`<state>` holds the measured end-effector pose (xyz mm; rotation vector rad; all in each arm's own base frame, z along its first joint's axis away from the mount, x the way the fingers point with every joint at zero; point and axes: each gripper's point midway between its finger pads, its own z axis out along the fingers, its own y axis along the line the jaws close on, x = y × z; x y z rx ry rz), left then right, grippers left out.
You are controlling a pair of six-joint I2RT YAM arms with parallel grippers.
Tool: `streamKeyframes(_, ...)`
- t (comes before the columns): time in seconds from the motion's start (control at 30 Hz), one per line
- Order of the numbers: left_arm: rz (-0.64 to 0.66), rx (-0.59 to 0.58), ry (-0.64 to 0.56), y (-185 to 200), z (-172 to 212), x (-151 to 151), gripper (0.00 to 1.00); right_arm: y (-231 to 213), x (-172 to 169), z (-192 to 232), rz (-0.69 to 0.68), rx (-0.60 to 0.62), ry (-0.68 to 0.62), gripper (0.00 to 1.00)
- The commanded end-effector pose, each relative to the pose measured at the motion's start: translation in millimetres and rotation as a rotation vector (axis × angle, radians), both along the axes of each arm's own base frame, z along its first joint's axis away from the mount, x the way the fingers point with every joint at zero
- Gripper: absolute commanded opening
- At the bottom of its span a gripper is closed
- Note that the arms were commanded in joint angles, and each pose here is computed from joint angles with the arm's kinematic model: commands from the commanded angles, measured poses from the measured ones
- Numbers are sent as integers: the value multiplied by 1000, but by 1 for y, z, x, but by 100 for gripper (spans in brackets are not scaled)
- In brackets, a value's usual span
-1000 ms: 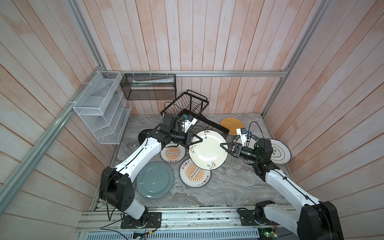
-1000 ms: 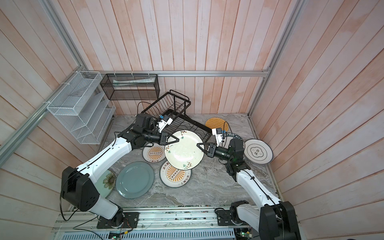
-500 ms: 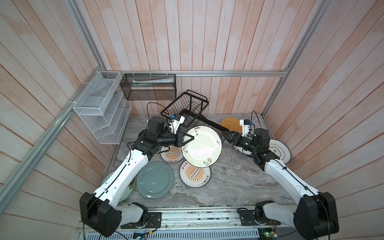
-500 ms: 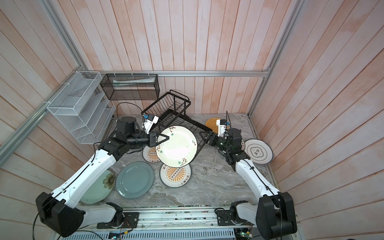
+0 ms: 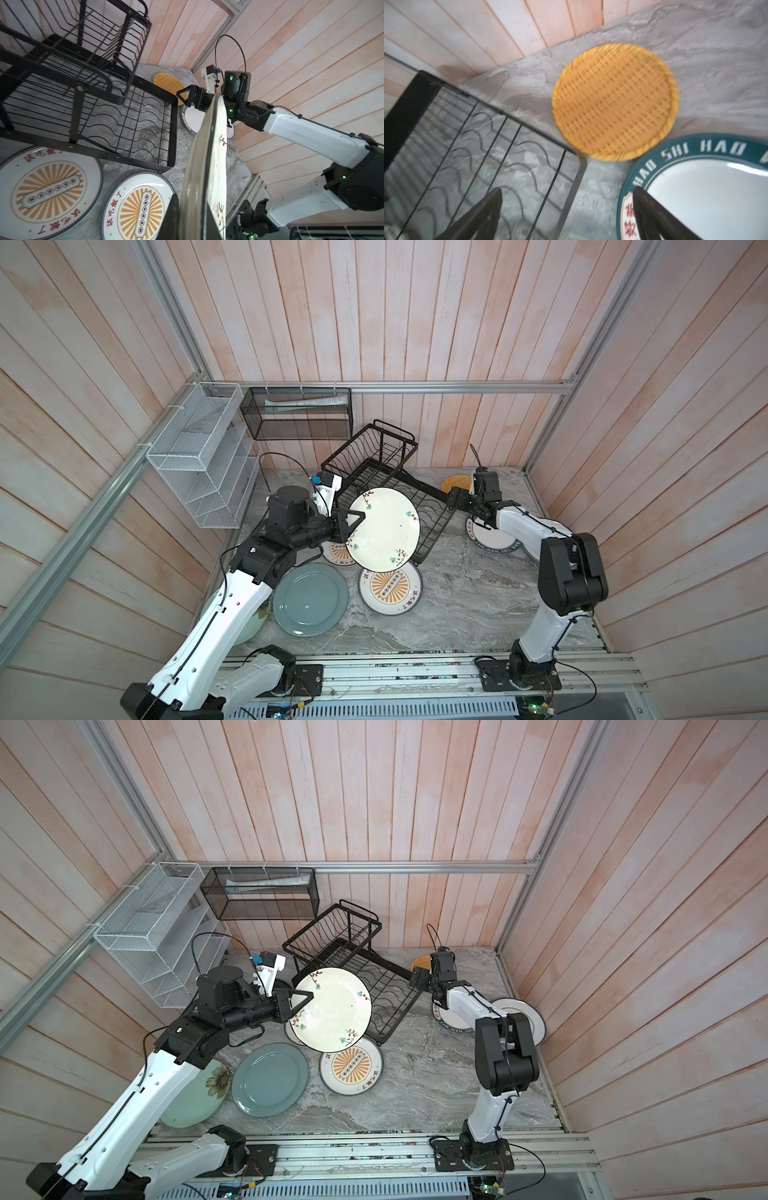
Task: Load the plates into the dish rack
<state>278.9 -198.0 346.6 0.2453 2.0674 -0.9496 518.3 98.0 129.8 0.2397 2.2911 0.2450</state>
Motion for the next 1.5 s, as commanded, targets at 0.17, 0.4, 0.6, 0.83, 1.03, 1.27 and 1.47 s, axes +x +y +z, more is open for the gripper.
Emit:
streamKeyframes(0.17,289,-84,-259,48,93,9,0,-9,13,-41,39,-154,148,98)
streamKeyframes(0.4,456,-83,-359,75,128,21,0,-15,-3,-58,24,-178,205,98)
streamKeyframes(0.6,490,-60,-362,76,129,35,0,-32,-18,-62,-78,-199,251,98)
streamKeyframes(0.83,554,-43,-382,86,132,41,0,-35,-45,-62,-153,-179,304,98)
streamKeyframes(1.03,625,-23,-383,97,134,46,0,-40,-75,-64,-261,-191,356,98)
streamKeyframes(1.27,697,-20,-352,104,136,58,0,-37,-117,-78,-342,-92,419,96)
streamKeyframes(1.47,777,4,-317,114,131,69,0,-26,-136,-74,-328,-34,401,95)
